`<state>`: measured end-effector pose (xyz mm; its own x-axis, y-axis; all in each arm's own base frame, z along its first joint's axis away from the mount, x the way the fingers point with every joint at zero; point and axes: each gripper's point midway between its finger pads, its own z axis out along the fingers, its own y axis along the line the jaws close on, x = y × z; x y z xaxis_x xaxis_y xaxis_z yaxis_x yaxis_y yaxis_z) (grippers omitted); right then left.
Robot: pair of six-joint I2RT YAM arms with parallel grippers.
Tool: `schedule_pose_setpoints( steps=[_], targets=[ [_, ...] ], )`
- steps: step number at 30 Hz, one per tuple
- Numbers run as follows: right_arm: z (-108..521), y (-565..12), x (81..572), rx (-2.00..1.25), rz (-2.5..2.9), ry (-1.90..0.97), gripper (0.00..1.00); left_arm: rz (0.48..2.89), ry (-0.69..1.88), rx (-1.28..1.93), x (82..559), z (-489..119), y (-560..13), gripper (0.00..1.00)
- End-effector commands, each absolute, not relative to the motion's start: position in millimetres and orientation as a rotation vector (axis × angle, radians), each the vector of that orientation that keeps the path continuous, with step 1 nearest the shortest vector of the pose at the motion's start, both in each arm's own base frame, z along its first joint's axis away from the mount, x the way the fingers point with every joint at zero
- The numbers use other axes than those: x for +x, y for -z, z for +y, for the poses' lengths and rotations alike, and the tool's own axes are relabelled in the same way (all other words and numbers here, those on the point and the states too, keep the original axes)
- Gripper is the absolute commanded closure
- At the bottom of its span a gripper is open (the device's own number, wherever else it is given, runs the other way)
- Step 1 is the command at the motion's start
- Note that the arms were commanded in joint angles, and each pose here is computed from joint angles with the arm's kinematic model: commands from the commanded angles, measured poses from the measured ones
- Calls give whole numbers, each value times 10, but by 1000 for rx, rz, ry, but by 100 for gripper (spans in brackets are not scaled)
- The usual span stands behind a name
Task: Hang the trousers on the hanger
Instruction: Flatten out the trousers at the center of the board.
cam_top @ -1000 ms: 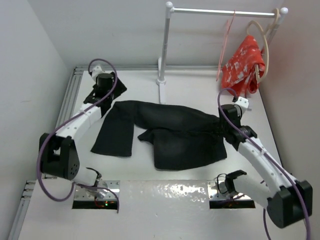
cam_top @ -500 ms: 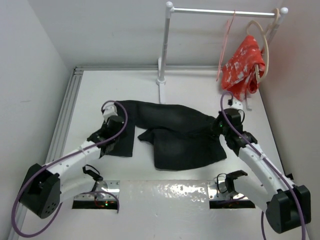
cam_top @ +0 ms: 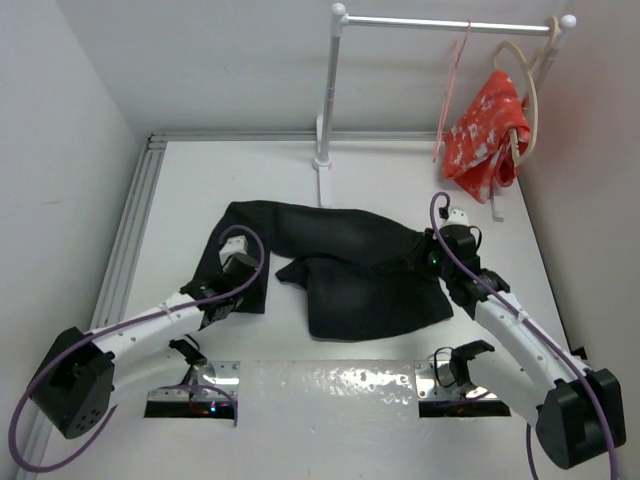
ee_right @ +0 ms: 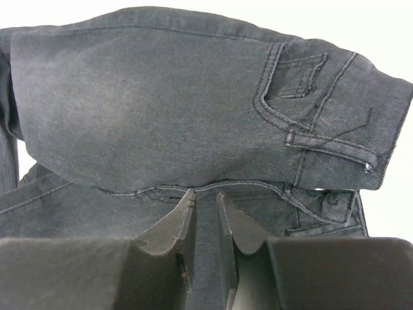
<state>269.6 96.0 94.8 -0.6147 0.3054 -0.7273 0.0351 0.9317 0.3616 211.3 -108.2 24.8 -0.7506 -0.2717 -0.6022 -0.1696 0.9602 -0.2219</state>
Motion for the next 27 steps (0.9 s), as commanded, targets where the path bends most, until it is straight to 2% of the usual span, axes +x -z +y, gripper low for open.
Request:
schedule_pose_setpoints(
  steps=[1,4,14,16,17,19,20,24,27],
  targets=[
    [1032,-979,2731,198,2194,-431,81,2413,195,-229,2156,-1290,-401,60],
    [992,-978,2730,208,2184,-410,79,2476,57,-207,2038,-1198,-238,60],
    [986,-1045,2702,195,2171,-415,74,2498,-54,-224,1960,-1129,-29,61],
    [969,-1045,2691,204,2157,-409,73,2517,-90,-205,1974,-1131,8,69],
    [948,-1049,2700,215,2149,-400,73,2517,-101,-193,1994,-1137,4,77],
    [958,-1080,2688,201,2154,-404,73,2509,-112,-188,2031,-1146,-10,100],
    [951,-1088,2691,202,2151,-402,73,2498,-108,-194,2057,-1157,-41,100],
    [901,-1081,2706,227,2128,-378,72,2358,-33,-257,2333,-1258,-607,100],
    [942,-1074,2691,214,2143,-400,72,2121,21,-399,2741,-1002,-1545,100]
  ],
)
